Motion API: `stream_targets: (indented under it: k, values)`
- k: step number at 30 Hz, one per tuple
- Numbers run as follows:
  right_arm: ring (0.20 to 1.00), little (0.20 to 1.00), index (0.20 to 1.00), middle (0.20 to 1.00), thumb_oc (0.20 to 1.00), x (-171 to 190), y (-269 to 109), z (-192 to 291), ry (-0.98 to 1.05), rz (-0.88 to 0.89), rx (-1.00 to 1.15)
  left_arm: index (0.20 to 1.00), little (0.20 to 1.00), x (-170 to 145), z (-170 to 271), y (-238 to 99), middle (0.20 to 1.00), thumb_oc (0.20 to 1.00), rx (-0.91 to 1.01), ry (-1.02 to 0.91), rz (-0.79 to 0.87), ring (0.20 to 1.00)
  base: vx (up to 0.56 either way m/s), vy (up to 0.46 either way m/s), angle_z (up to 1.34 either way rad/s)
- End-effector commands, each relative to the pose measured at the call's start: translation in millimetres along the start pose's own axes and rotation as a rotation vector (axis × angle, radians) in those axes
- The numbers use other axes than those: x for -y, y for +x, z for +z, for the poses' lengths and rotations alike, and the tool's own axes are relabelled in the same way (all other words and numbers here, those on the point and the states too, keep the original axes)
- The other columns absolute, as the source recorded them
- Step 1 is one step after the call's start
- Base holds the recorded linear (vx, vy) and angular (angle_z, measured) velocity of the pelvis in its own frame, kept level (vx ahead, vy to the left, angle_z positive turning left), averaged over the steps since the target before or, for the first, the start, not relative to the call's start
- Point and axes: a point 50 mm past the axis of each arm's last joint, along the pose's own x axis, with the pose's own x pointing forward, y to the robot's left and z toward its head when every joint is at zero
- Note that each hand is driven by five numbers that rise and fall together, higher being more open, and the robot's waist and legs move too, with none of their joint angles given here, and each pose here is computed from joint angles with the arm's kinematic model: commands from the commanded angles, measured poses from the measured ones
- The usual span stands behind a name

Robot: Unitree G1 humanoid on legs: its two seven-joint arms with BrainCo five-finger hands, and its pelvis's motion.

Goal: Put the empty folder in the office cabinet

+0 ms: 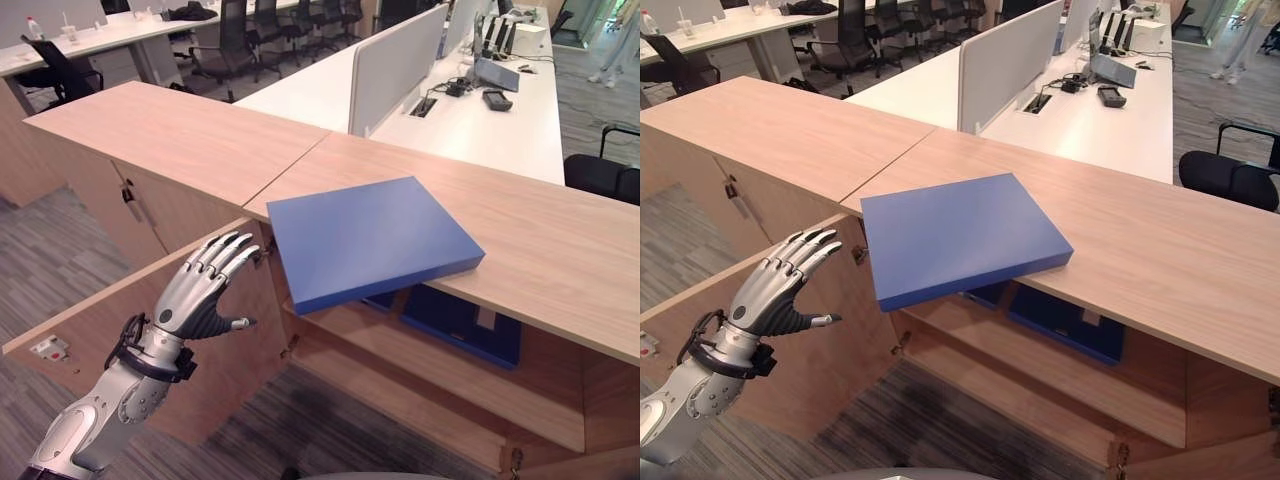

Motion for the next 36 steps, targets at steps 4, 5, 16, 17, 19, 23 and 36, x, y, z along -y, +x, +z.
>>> stream_targets:
  k: [4, 5, 16, 17, 19, 23, 36]
  values:
    - [1.0, 1.0, 1.0, 1.0, 1.0, -2, 1, 14, -0.087, -0.005, 0.025, 1.0, 1.0, -20, 10, 16, 1.0, 1.0, 0.123, 0.059, 0.046, 1.0, 0.0, -0.002, -0.01]
    - [1.0, 1.0, 1.0, 1.0, 1.0, -1, 1, 14, -0.09, -0.005, 0.028, 1.0, 1.0, -19, 11, 17, 1.0, 1.0, 0.134, 0.064, 0.027, 1.0, 0.01, -0.012, -0.06]
    - [1.0, 1.0, 1.0, 1.0, 1.0, -6, 1, 16, -0.1, 0.003, 0.033, 1.0, 1.0, -9, 12, 29, 1.0, 1.0, 0.167, 0.071, -0.012, 1.0, 0.01, -0.007, -0.09]
    - [1.0, 1.0, 1.0, 1.0, 1.0, -6, 1, 16, -0.1, 0.003, 0.033, 1.0, 1.0, -9, 12, 29, 1.0, 1.0, 0.167, 0.071, -0.012, 1.0, 0.01, -0.003, -0.09]
    - [1.0, 1.0, 1.0, 1.0, 1.0, -7, 1, 17, -0.099, 0.006, 0.037, 1.0, 1.0, -6, 12, 31, 1.0, 1.0, 0.18, 0.082, -0.032, 1.0, 0.02, -0.003, -0.06]
    - [1.0, 1.0, 1.0, 1.0, 1.0, -7, 1, 15, -0.104, 0.006, 0.037, 1.0, 1.0, -2, 9, 35, 1.0, 1.0, 0.184, 0.122, -0.047, 1.0, 0.02, -0.01, -0.06]
    - [1.0, 1.0, 1.0, 1.0, 1.0, -9, 0, 14, -0.115, 0.007, 0.031, 1.0, 1.0, 7, 7, 54, 1.0, 1.0, 0.18, 0.16, -0.013, 1.0, 0.01, -0.007, -0.08]
